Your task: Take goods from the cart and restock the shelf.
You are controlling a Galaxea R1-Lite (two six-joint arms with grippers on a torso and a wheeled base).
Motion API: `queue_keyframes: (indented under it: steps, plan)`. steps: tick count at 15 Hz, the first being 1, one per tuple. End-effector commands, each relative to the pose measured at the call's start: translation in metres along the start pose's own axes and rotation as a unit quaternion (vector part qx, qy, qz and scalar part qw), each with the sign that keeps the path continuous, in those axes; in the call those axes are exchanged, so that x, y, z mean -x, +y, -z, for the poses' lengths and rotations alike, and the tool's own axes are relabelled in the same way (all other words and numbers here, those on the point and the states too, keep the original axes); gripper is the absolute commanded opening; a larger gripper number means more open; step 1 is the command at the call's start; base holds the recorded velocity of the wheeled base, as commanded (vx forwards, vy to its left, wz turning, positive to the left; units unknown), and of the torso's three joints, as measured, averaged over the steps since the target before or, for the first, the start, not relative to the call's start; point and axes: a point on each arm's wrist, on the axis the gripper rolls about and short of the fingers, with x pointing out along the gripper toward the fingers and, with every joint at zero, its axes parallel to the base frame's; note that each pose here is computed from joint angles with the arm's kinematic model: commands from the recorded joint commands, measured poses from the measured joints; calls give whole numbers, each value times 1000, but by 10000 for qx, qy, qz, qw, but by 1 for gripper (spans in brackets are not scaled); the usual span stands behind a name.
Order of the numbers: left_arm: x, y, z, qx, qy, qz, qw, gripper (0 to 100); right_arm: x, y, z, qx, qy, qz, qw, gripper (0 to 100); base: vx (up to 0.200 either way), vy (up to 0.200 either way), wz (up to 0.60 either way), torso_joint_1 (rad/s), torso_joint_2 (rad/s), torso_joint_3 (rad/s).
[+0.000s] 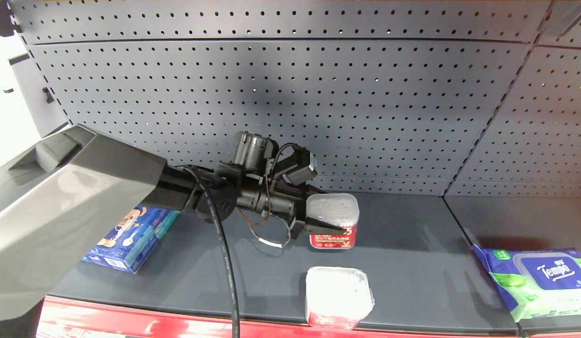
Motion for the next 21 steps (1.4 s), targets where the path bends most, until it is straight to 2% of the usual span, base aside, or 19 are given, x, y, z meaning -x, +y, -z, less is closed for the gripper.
queue_keyframes:
  steps: [1,5,10,18,19,21]
  plan:
    - [-5,4,6,19,17,16,10000,0,-1,0,0,-3,25,-4,10000,100,0,0,0,0,0,0]
    - [-4,8,13,72,54,-33,10000,0,-2,0,1,-9,66,22,10000,100,0,0,0,0,0,0]
    - [-1,14,17,-6,51,-97,9999,0,-2,0,3,-13,89,19,10000,100,0,0,0,0,0,0]
    - [-6,15,24,11,99,-49,9999,0,-2,0,3,-15,105,24,9999,100,0,0,0,0,0,0]
    - [-6,15,25,-4,100,-58,9999,100,-2,0,4,-15,105,24,9999,100,0,0,0,0,0,0]
    - [-6,15,24,3,99,-49,9999,100,-2,0,4,-16,112,23,9999,100,0,0,0,0,0,0]
